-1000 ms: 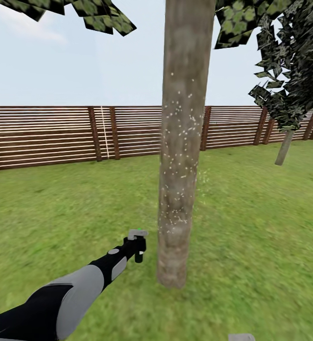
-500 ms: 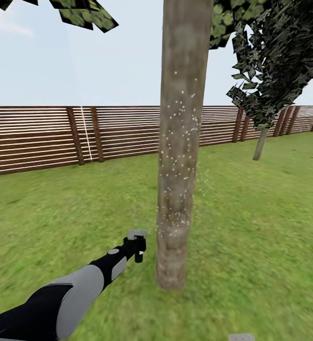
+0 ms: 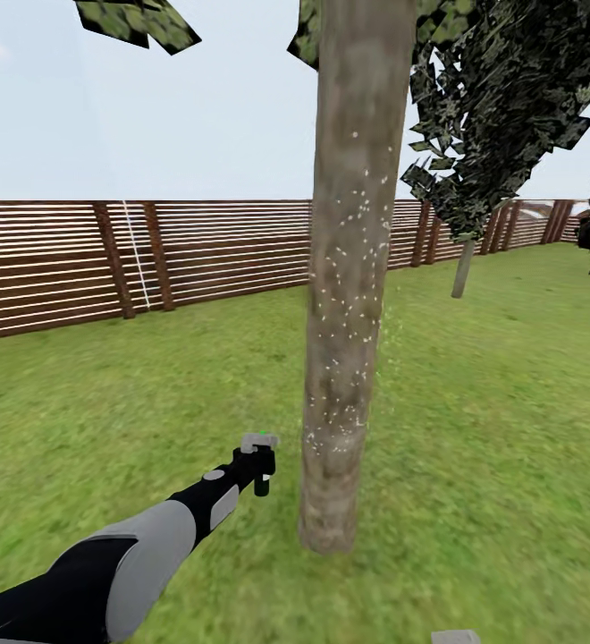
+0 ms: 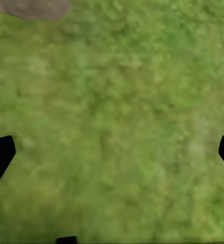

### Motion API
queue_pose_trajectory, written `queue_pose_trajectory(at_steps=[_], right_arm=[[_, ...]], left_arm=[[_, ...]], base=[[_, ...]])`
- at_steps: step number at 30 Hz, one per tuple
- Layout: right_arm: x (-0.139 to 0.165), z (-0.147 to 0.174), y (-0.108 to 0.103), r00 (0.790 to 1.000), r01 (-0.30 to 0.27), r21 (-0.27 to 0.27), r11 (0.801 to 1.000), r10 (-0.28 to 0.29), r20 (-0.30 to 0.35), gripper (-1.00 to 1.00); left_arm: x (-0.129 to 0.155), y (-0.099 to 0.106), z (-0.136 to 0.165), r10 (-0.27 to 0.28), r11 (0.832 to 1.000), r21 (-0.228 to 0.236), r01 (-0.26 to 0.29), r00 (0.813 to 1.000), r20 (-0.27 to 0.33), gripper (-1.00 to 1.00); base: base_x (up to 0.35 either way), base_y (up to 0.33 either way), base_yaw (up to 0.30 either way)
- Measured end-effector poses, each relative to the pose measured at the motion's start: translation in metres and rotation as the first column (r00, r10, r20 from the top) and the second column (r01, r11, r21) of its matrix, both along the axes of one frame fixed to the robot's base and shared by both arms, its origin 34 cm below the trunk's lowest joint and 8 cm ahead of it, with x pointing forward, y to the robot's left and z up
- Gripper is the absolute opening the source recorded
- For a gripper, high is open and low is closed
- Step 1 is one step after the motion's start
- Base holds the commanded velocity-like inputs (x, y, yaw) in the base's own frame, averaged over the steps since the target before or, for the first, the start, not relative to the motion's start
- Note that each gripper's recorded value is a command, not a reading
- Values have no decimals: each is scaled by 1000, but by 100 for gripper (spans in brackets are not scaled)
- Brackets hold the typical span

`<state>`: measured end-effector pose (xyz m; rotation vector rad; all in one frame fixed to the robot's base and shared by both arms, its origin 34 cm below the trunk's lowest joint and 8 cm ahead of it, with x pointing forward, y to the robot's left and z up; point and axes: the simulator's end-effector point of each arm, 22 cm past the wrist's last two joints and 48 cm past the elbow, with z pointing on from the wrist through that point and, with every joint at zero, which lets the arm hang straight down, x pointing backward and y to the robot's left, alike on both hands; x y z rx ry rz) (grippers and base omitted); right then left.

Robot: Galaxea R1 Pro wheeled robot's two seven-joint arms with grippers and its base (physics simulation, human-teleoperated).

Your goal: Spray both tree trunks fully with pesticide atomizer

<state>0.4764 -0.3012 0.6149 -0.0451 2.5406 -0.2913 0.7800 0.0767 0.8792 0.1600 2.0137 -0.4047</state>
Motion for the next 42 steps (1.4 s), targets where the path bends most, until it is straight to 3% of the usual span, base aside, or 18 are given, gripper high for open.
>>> queue_pose_trajectory(at_steps=[15,18,22,31,42], right_arm=[[0,0,0,1000,0,0,1000,0,0,100],[0,0,0,1000,0,0,1000,0,0,100],[0,0,0,1000,0,0,1000,0,-1,100],[0,0,0,1000,0,0,1000,0,0,100],[1,1,1,1000,-1,1,1000,1,2,100]], left_arm=[[0,0,0,0,1000,0,0,1000,0,-100],[-4,-13,3,-56,998,-28,56,998,6,-100],[-6,-18,5,-77,996,-39,77,997,8,-100],[-6,-18,5,-79,996,-40,79,997,9,-100],[-6,-18,7,-80,996,-40,80,997,11,-100]], base=[[73,350,-233],[73,350,-229],[73,350,-286],[73,350,-293],[73,350,-135]])
